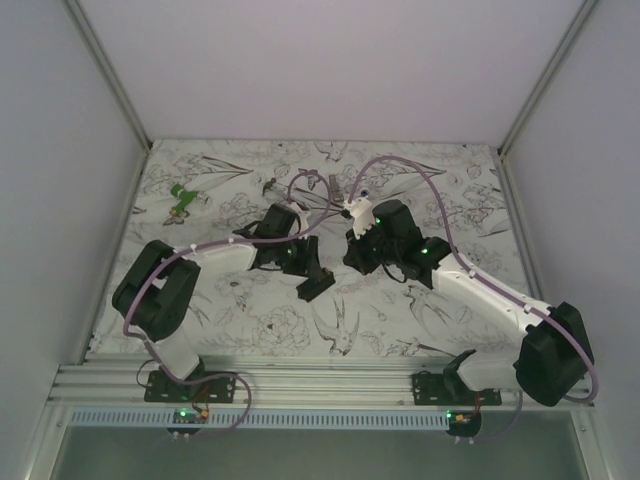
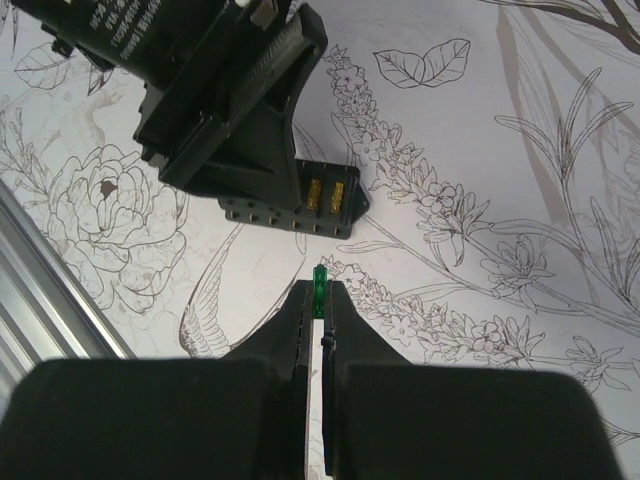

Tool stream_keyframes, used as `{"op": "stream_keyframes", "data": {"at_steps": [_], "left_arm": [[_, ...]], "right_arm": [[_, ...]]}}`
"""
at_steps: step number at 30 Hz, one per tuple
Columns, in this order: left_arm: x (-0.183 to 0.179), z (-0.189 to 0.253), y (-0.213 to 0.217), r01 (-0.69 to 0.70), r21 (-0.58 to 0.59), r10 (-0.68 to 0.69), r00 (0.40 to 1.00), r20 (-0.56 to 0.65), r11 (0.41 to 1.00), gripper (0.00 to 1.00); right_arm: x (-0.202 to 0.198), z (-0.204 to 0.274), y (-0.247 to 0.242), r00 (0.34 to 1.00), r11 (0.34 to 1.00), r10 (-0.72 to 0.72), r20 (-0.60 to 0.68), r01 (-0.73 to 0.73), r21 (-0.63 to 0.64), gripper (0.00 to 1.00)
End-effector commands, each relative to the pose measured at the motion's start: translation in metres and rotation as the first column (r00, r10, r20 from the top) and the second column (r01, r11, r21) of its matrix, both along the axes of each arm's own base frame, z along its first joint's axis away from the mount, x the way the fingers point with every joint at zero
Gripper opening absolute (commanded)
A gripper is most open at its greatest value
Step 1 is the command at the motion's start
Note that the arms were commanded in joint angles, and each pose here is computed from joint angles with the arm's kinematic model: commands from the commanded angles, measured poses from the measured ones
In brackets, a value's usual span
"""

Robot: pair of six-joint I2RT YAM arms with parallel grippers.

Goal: Snap on the fuse box
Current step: Adjust the fuse box base at the center of the board.

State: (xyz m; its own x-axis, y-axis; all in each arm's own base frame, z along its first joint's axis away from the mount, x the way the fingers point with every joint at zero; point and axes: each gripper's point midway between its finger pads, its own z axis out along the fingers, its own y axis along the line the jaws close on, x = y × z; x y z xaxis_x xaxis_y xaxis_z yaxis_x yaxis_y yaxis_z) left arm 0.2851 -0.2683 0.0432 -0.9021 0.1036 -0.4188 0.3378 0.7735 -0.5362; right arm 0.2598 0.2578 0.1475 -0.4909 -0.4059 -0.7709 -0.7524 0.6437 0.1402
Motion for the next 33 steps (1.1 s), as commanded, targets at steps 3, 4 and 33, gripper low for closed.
{"op": "stream_keyframes", "data": {"at_steps": [3,4,33], "left_arm": [[-0.029,0.000,-0.014,0.004,-0.016,-0.005,0.996,-0.084,1.000,0.47],[-0.032,-0.001,-0.016,0.007,-0.014,-0.008,0.996,-0.087,1.000,0.48],[-0.038,0.008,0.090,-0.466,-0.061,0.445,0.870,-0.214,0.883,0.97]], "right_arm": [[-0.008,-0.005,0.005,0.999,1.000,0.005,-0.037,-0.004,0.026,0.00],[-0.010,-0.008,0.006,0.999,1.000,0.007,-0.045,-0.006,0.025,0.00],[-0.052,-0.064,0.069,0.990,0.971,0.139,-0.016,-0.140,-0.192,0.00]]}}
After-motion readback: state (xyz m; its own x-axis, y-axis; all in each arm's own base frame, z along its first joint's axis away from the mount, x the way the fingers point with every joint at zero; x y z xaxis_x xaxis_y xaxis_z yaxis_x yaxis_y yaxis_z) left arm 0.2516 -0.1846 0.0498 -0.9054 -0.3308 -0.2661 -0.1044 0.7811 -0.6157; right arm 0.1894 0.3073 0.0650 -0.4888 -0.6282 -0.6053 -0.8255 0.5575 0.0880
